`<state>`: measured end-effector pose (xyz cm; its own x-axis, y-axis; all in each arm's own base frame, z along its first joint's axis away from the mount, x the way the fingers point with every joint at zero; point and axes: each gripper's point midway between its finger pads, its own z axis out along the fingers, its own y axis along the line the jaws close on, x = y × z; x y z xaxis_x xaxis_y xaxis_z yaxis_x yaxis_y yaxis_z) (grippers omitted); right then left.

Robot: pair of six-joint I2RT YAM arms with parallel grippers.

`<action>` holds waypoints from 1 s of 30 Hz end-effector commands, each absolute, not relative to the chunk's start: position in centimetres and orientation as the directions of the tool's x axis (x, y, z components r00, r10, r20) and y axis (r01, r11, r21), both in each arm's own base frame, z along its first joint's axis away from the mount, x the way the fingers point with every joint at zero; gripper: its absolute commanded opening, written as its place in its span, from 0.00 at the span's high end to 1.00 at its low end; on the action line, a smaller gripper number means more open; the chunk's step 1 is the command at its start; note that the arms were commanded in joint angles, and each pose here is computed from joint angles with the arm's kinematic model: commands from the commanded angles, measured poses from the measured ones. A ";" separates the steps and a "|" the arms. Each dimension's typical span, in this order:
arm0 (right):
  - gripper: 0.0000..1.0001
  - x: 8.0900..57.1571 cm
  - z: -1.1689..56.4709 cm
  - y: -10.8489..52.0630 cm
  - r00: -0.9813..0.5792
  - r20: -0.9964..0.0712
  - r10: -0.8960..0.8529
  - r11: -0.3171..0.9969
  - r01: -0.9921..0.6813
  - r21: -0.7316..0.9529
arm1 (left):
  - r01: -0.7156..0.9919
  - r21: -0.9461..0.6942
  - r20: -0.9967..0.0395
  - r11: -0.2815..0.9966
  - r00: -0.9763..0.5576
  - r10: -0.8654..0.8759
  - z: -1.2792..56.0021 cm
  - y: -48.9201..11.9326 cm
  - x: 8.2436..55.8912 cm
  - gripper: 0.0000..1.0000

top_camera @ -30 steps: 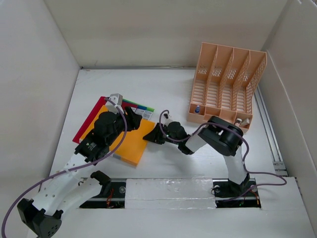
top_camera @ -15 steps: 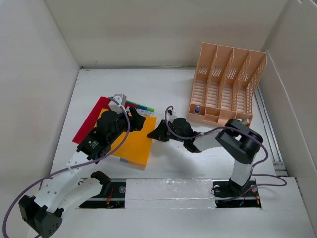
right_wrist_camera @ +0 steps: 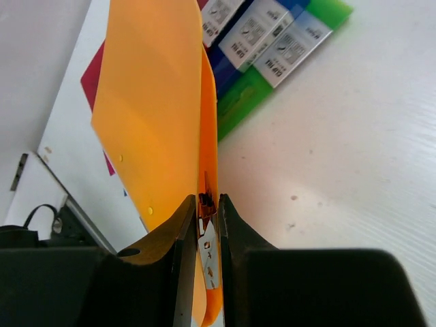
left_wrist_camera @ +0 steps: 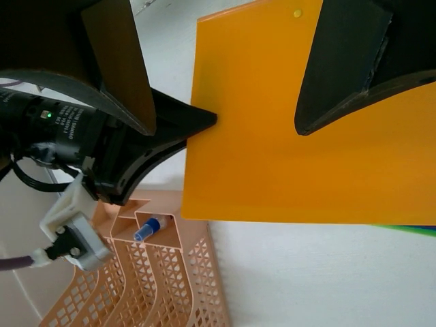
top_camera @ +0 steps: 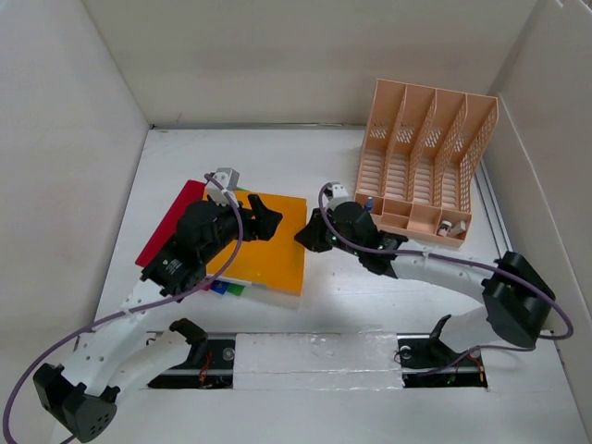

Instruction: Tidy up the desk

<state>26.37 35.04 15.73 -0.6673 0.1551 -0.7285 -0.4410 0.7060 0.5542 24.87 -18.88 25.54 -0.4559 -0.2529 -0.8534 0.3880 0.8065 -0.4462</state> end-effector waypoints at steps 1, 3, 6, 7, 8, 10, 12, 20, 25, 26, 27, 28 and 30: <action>1.00 26.9 17.5 32.4 -0.576 -0.807 0.128 0.769 -0.457 0.448 | 0.413 -0.444 -0.876 0.795 -0.388 -0.287 29.1 -18.9 25.6 0.21; 1.00 26.7 19.7 31.7 -0.551 -0.820 0.158 0.746 -0.477 0.464 | 0.408 -0.437 -0.882 0.802 -0.370 -0.292 29.6 -18.7 25.7 0.20; 1.00 26.7 22.2 30.5 -0.535 -0.820 0.206 0.713 -0.492 0.500 | 0.410 -0.460 -0.878 0.788 -0.342 -0.334 30.4 -18.5 25.6 0.19; 1.00 26.8 22.8 30.1 -0.530 -0.818 0.224 0.706 -0.490 0.511 | 0.411 -0.469 -0.875 0.782 -0.337 -0.348 30.7 -18.5 25.6 0.19; 1.00 26.7 23.3 29.9 -0.528 -0.814 0.243 0.689 -0.496 0.528 | 0.377 -0.474 -0.873 0.796 -0.322 -0.368 30.7 -17.9 26.0 0.18; 1.00 26.4 24.5 29.0 -0.529 -0.799 0.286 0.646 -0.510 0.569 | 0.350 -0.502 -0.858 0.791 -0.316 -0.405 30.9 -17.4 25.9 0.17; 1.00 26.8 25.2 28.1 -0.516 -0.796 0.317 0.630 -0.513 0.584 | 0.330 -0.526 -0.844 0.784 -0.314 -0.434 30.4 -17.1 25.7 0.14; 1.00 28.0 25.9 26.0 -0.522 -0.821 0.231 0.697 -0.500 0.514 | 0.406 -0.581 -0.810 0.706 -0.377 -0.449 30.3 -19.7 25.5 0.10; 1.00 27.8 25.4 25.7 -0.510 -0.843 0.172 0.745 -0.492 0.450 | 0.420 -0.561 -0.813 0.714 -0.445 -0.376 29.9 -22.0 27.0 0.08; 1.00 27.6 25.4 26.0 -0.502 -0.851 0.157 0.755 -0.494 0.431 | 0.426 -0.558 -0.814 0.712 -0.448 -0.370 30.2 -22.4 27.1 0.08; 1.00 27.6 25.4 26.0 -0.494 -0.857 0.146 0.764 -0.494 0.415 | 0.423 -0.559 -0.811 0.713 -0.459 -0.364 30.2 -22.9 27.7 0.07; 1.00 27.5 25.3 26.2 -0.494 -0.859 0.137 0.767 -0.496 0.408 | 0.420 -0.560 -0.808 0.714 -0.468 -0.358 30.2 -23.1 27.9 0.06; 1.00 27.8 25.6 26.2 -0.473 -0.873 0.116 0.784 -0.496 0.373 | 0.408 -0.543 -0.814 0.734 -0.469 -0.341 30.8 -23.4 28.9 0.06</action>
<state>27.10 26.04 22.90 -0.5535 0.1366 -0.8216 -0.4694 0.7637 0.4432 28.02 -22.39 26.15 -0.5287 -0.3237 -0.7846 0.3437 0.7636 -0.5467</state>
